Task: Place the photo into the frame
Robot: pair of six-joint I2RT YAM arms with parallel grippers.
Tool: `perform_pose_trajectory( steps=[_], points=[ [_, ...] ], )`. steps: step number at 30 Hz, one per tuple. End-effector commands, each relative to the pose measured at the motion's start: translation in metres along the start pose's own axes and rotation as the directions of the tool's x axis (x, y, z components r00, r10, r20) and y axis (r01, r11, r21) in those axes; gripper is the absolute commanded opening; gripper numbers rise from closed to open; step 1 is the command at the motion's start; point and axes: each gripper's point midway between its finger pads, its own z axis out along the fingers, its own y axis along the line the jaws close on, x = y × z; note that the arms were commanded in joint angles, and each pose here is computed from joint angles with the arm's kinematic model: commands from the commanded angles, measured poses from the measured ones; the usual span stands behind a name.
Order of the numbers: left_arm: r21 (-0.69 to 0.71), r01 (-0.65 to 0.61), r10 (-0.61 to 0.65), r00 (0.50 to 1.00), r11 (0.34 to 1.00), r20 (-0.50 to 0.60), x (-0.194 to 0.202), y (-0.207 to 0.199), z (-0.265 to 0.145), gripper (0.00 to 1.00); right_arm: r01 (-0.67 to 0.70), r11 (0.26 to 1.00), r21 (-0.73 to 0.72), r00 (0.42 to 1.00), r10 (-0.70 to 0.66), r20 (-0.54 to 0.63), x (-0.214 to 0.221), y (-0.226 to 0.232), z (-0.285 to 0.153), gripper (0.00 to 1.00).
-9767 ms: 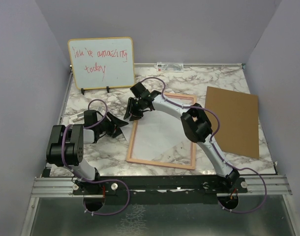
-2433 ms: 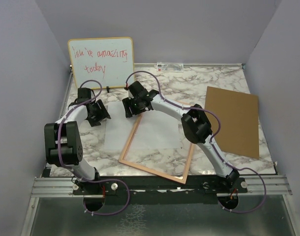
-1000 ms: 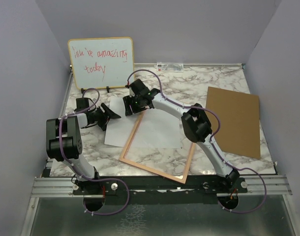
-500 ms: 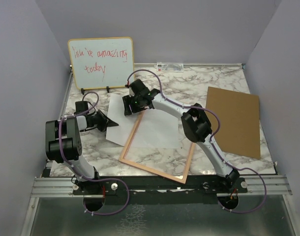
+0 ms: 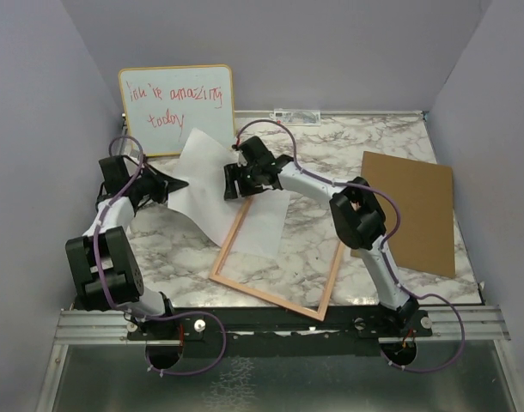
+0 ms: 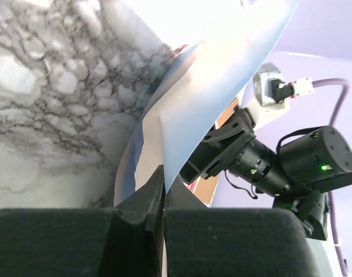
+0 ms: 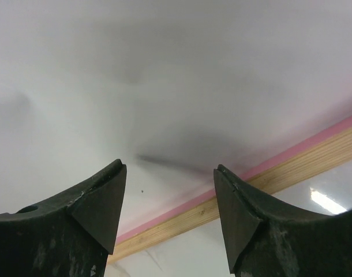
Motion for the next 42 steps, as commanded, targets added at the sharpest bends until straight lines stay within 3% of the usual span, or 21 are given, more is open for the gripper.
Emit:
perform_pose_trajectory(
  steps=[1, 8, 13, 21, 26, 31, 38, 42],
  points=[
    [0.118, -0.046, 0.037, 0.996, 0.992, 0.078, -0.024, -0.046, -0.018, 0.00, -0.008, 0.997, -0.078, 0.995, 0.016, 0.096, -0.035, 0.021, -0.029, 0.67],
    [0.134, -0.051, 0.031, 0.989, 0.990, 0.147, -0.048, -0.062, -0.038, 0.00, -0.074, 0.988, -0.132, 0.977, 0.098, 0.189, -0.074, 0.025, -0.064, 0.67],
    [0.073, -0.165, 0.146, 0.966, 0.984, 0.215, -0.075, -0.080, -0.057, 0.00, -0.096, 0.986, -0.138, 0.958, 0.129, 0.255, -0.095, 0.025, -0.095, 0.67],
    [0.004, -0.267, 0.255, 0.925, 0.964, 0.280, -0.094, -0.093, -0.079, 0.00, -0.220, 0.971, 0.091, 0.932, 0.182, 0.313, -0.082, -0.037, -0.130, 0.67],
    [-0.111, -0.334, 0.351, 0.884, 0.936, 0.309, -0.106, -0.101, -0.096, 0.00, -0.403, 0.861, 0.311, 0.889, 0.287, 0.356, -0.049, -0.116, -0.170, 0.67],
    [-0.175, -0.383, 0.420, 0.840, 0.907, 0.343, -0.118, -0.120, -0.113, 0.00, -0.523, 0.728, 0.444, 0.849, 0.400, 0.344, 0.011, -0.176, -0.204, 0.68],
    [-0.096, -0.402, 0.409, 0.847, 0.911, 0.340, -0.117, -0.146, -0.116, 0.00, -0.555, 0.630, 0.544, 0.828, 0.478, 0.292, 0.081, -0.200, -0.225, 0.72],
    [-0.041, -0.391, 0.383, 0.867, 0.919, 0.320, -0.108, -0.150, -0.110, 0.00, -0.587, 0.559, 0.586, 0.792, 0.546, 0.273, 0.113, -0.211, -0.228, 0.80]
  ],
)
